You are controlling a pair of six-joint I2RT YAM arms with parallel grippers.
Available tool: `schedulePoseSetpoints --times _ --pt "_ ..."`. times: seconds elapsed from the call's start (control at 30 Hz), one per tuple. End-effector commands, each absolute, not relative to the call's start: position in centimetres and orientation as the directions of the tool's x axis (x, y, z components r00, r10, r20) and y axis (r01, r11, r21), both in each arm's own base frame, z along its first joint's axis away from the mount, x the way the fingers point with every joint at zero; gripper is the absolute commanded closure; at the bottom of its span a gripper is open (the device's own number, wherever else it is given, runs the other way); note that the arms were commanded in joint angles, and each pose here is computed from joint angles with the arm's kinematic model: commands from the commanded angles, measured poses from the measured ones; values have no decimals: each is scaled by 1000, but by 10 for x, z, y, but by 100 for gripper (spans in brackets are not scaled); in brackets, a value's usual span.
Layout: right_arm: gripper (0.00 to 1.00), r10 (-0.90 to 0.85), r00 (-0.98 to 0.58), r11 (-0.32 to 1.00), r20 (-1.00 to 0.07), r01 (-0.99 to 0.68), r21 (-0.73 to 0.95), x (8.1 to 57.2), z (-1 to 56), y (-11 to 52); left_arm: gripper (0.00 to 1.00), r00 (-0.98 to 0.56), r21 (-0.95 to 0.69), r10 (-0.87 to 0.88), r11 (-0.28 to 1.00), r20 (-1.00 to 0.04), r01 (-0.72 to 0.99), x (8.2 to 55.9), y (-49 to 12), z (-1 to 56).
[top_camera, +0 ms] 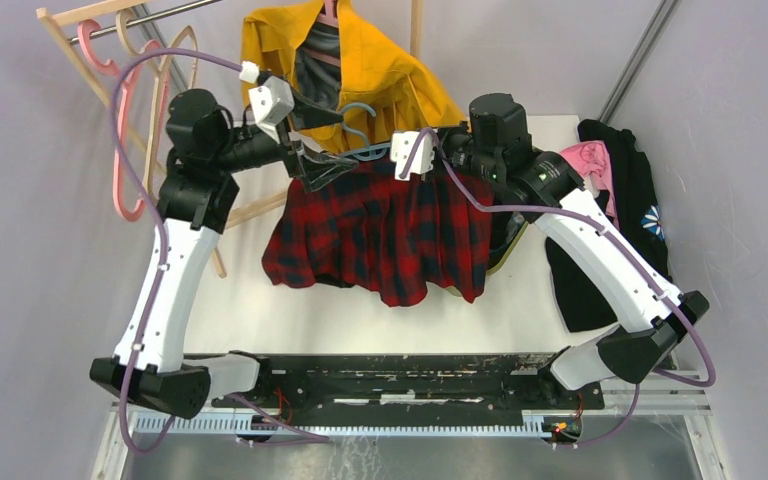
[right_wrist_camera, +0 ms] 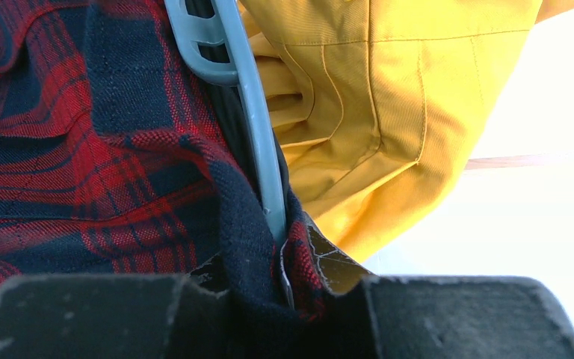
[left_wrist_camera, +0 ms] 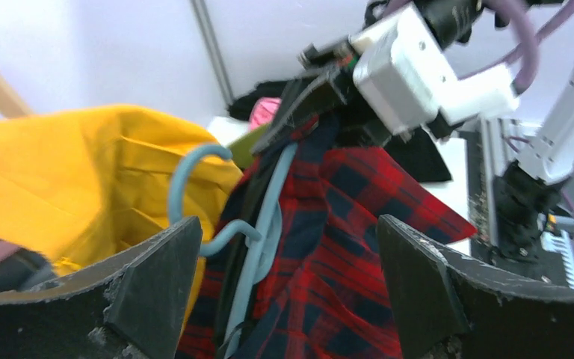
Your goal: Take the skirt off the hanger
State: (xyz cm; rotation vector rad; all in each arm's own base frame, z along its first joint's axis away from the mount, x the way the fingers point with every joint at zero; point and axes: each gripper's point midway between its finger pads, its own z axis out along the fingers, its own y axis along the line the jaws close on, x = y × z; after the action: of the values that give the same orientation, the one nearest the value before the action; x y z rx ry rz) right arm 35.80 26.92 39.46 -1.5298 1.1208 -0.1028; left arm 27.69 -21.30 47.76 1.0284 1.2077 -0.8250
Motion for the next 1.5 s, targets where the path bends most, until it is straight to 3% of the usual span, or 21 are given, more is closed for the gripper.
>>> schedulePoseSetpoints --times 0.0,0.43,0.9,1.13,1.33,1.47 --pt "99 -621 609 258 -492 -434 -863 351 463 259 8 102 100 7 231 -995 968 285 -223 446" --pt "99 -628 607 263 -487 -423 -867 348 465 252 11 99 98 7 249 -995 964 332 -222 434" --pt "99 -619 611 269 -493 -425 -864 351 466 255 19 -62 -67 -42 139 -997 988 328 -254 402" --pt "99 -612 616 273 -496 -424 -863 351 470 257 43 -86 -81 14 212 -996 974 333 -259 381" --pt "99 -603 621 277 -500 -425 -862 348 473 257 51 -117 -78 105 315 -988 946 346 -263 353" --pt "99 -599 623 280 -502 -424 -861 346 475 256 79 -139 -70 170 359 -976 931 354 -272 332"
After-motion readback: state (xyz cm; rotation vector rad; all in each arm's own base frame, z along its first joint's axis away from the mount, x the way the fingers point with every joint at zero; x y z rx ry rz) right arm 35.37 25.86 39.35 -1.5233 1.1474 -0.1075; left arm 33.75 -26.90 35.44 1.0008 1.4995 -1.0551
